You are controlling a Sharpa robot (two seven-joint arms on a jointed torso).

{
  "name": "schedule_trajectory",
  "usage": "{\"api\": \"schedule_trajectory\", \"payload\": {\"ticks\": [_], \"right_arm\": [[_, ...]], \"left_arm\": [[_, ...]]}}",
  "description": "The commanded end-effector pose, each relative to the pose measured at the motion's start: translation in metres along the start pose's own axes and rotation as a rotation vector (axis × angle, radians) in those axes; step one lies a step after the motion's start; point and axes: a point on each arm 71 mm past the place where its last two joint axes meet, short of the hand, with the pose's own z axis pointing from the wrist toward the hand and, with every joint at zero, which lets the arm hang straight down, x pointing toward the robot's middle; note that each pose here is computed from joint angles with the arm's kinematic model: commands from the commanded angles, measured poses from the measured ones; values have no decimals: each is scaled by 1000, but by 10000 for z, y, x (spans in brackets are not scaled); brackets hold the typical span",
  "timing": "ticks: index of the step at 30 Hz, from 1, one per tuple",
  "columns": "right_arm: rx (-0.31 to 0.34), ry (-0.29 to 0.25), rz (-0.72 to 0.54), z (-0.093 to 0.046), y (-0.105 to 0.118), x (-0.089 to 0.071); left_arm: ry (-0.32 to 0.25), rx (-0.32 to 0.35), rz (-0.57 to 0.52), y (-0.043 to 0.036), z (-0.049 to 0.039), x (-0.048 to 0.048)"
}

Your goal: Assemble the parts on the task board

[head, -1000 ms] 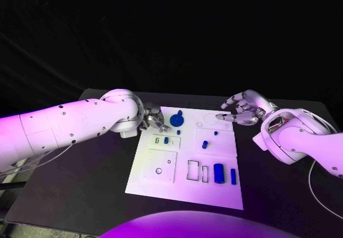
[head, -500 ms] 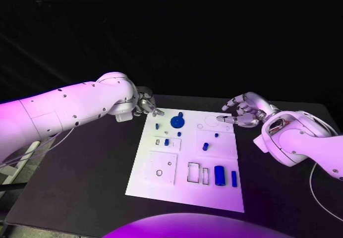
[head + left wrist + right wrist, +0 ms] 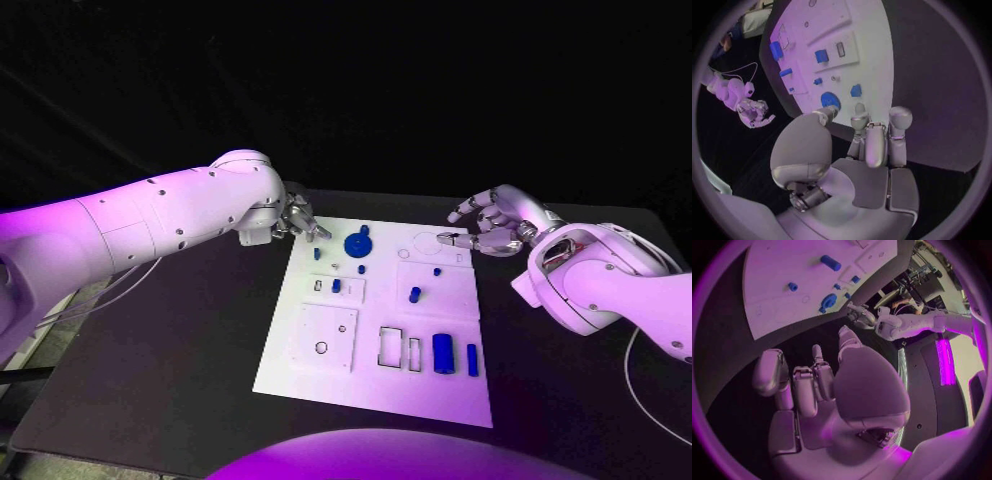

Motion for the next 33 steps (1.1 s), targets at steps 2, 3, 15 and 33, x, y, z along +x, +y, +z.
{"api": "schedule_trajectory", "payload": {"ticks": [2,3,15,33], "right_arm": [[-11,0,-7,-2,13,5],[-11,0,-7,-2,13,5],[-11,1,-7,3,16,9],[-11,2,-7,7,17,11]], "left_arm": [[50,0,10,7,43,44],[50,-2,8,10,49,46],[90,-3,3,6,82,85],[117,-6,-4,9,113,125]]}}
